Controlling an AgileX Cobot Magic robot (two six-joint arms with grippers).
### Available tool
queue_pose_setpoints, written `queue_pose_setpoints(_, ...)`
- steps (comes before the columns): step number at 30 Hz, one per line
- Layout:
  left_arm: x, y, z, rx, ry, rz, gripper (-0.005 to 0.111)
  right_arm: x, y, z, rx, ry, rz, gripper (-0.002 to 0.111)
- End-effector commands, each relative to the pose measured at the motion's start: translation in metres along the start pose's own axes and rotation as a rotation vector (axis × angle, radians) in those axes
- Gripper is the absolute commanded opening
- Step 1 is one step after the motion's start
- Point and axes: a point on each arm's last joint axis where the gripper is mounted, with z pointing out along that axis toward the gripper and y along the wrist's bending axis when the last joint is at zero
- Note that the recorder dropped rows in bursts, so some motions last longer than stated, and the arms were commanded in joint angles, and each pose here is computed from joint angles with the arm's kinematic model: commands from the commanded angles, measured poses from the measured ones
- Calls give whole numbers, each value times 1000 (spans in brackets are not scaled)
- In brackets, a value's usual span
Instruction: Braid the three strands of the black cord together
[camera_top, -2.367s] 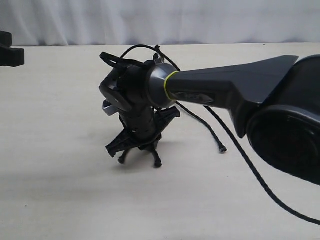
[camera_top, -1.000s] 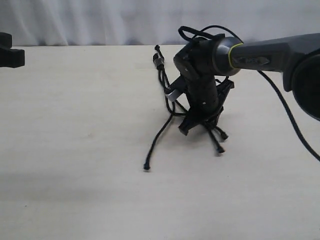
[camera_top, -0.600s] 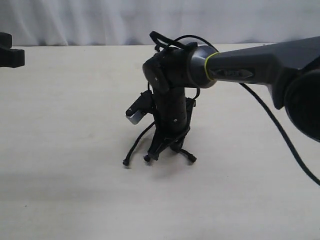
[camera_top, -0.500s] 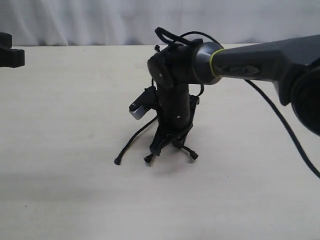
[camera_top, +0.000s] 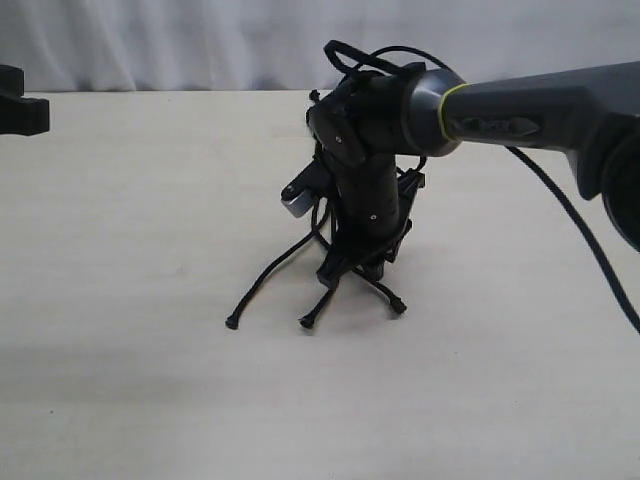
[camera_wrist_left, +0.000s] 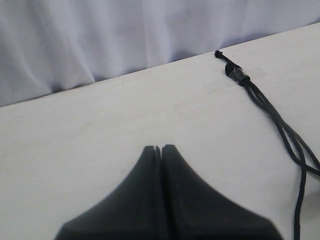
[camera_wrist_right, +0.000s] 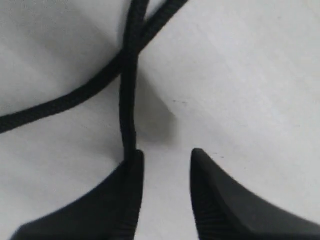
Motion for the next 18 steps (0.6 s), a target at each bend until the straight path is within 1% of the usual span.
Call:
queue_pose_setpoints(1, 0, 1, 0, -2, -7, -18, 0, 1, -3, -3, 11, -3, 55, 55)
queue_pose_setpoints(2, 0, 1, 0, -2, -7, -18, 0, 1, -4, -3, 19, -7, 63, 62)
queue_pose_setpoints(4, 0, 1, 0, -2, -7, -18, 0, 3, -6, -10, 33, -9, 61, 70)
queue_pose_setpoints(6, 0, 1, 0, -2, -7, -18, 0, 7, -9, -25, 38, -34, 70, 72)
queue_pose_setpoints(8, 0, 1, 0, -2, -7, -18, 0, 13, -13, -49, 40, -81, 112, 70)
queue_pose_setpoints(10, 0, 1, 0, -1, -7, -21, 0, 21, -17, -75, 41, -140, 135, 63)
queue_pose_setpoints(11, 0, 0, 0, 1, -9, -32, 0, 26, -19, -91, 33, -180, 160, 57)
queue_pose_setpoints(13, -1, 0, -1, 2, -14, -36, 0, 36, -21, -121, 11, -288, 201, 44)
queue_pose_setpoints(15, -1, -2, -5, 10, -25, -32, 0, 50, -24, -152, 12, -438, 268, 29)
queue_pose_setpoints(18, 2, -8, -19, 34, -118, -20, 0, 78, -26, -188, 1, -678, 339, 8)
